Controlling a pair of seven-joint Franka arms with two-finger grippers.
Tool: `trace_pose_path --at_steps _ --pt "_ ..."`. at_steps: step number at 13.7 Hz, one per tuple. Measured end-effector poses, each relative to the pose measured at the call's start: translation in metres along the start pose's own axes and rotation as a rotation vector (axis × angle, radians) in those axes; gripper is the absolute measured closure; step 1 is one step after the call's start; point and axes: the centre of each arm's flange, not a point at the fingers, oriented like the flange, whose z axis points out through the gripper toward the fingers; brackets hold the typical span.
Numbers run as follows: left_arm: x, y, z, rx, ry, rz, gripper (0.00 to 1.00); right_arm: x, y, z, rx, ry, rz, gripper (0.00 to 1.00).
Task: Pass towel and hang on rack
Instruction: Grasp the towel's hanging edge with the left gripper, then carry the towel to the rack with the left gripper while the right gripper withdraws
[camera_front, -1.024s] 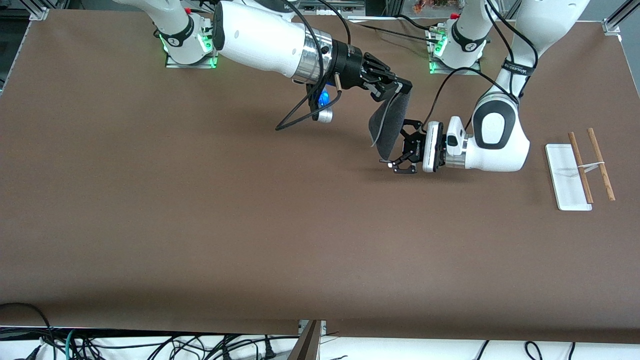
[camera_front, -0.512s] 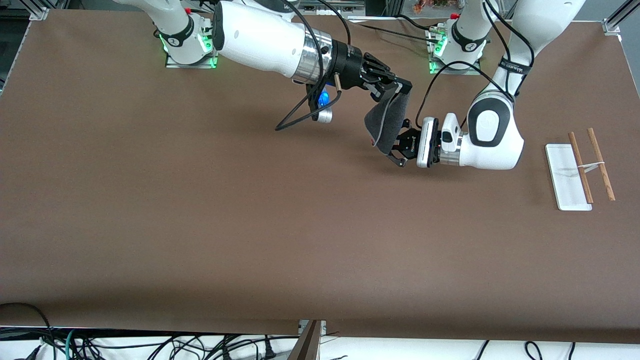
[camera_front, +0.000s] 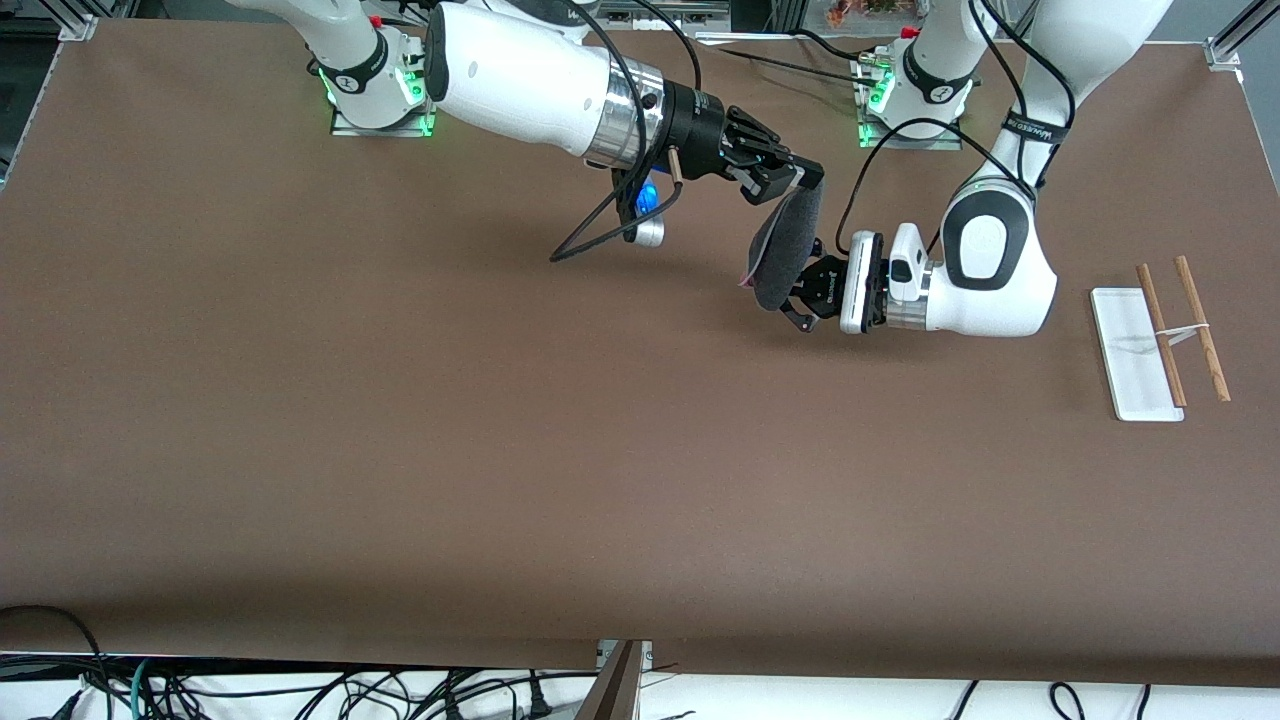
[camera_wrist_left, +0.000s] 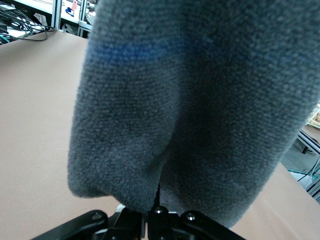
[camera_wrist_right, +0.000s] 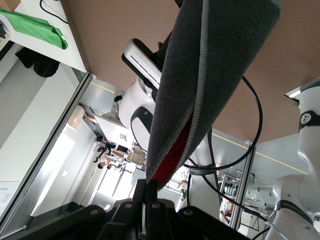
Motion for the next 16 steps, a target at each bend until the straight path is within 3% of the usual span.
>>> trace_pose_path --at_steps 5,7,9,12,16 --pt "0.002 0.000 -0.007 0.006 -0.020 0.014 0.97 0.012 -0.010 -0.011 0.012 0.013 0.010 0.41" --pt "0.009 0.003 -0.024 0.007 -0.104 0.055 0.97 0.023 -0.019 -0.023 0.001 0.017 0.021 0.21" --pt "0.025 0.005 -0.057 0.020 -0.237 0.066 0.97 0.033 -0.030 -0.039 -0.016 0.017 0.028 0.00" --pt "0.056 0.008 -0.104 0.019 -0.414 0.010 0.97 0.044 -0.042 -0.061 -0.059 0.064 -0.012 0.00" --pt "0.077 0.011 -0.185 0.004 -0.663 -0.061 0.97 0.073 -0.061 -0.123 -0.171 0.148 -0.117 0.00"
